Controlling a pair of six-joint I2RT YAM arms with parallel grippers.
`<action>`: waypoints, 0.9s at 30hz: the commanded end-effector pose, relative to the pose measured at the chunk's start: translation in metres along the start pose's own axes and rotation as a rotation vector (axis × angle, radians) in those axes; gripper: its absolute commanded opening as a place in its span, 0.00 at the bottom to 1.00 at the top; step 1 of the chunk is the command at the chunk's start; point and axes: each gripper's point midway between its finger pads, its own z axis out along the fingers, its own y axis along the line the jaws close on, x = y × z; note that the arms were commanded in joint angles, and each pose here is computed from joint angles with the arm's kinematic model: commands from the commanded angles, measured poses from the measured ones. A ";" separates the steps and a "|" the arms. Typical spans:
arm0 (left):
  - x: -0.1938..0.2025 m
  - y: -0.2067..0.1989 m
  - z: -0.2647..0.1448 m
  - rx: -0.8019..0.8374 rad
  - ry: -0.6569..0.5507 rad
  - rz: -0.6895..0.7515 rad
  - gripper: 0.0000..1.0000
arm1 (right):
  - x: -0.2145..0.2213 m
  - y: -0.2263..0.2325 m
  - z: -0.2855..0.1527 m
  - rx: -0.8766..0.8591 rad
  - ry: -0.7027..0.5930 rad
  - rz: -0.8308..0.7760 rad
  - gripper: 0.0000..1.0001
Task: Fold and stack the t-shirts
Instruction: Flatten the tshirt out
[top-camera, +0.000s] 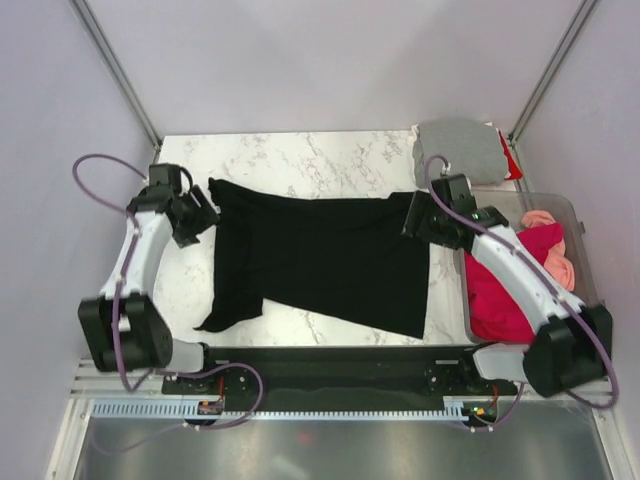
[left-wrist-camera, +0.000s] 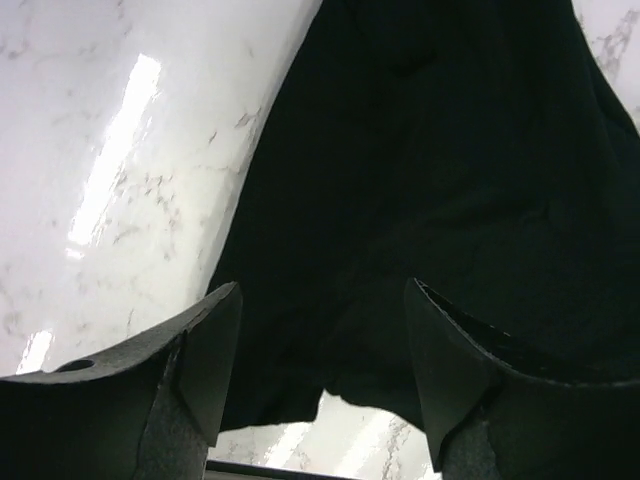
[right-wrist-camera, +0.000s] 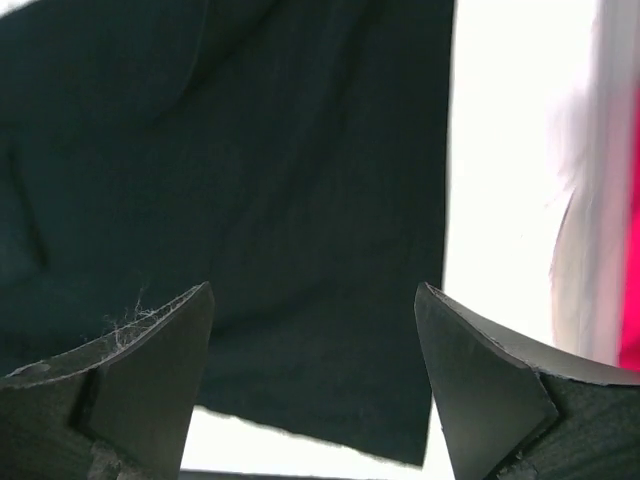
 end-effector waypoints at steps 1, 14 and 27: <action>0.013 0.022 -0.031 -0.022 -0.144 -0.094 0.72 | 0.040 0.006 -0.014 -0.048 -0.008 0.045 0.89; 0.105 0.034 -0.022 0.117 -0.157 -0.362 0.58 | 0.123 0.031 0.000 -0.181 0.129 0.074 0.87; 0.086 0.012 0.082 0.001 0.042 -0.178 0.55 | 0.103 0.028 0.109 0.032 0.219 -0.033 0.89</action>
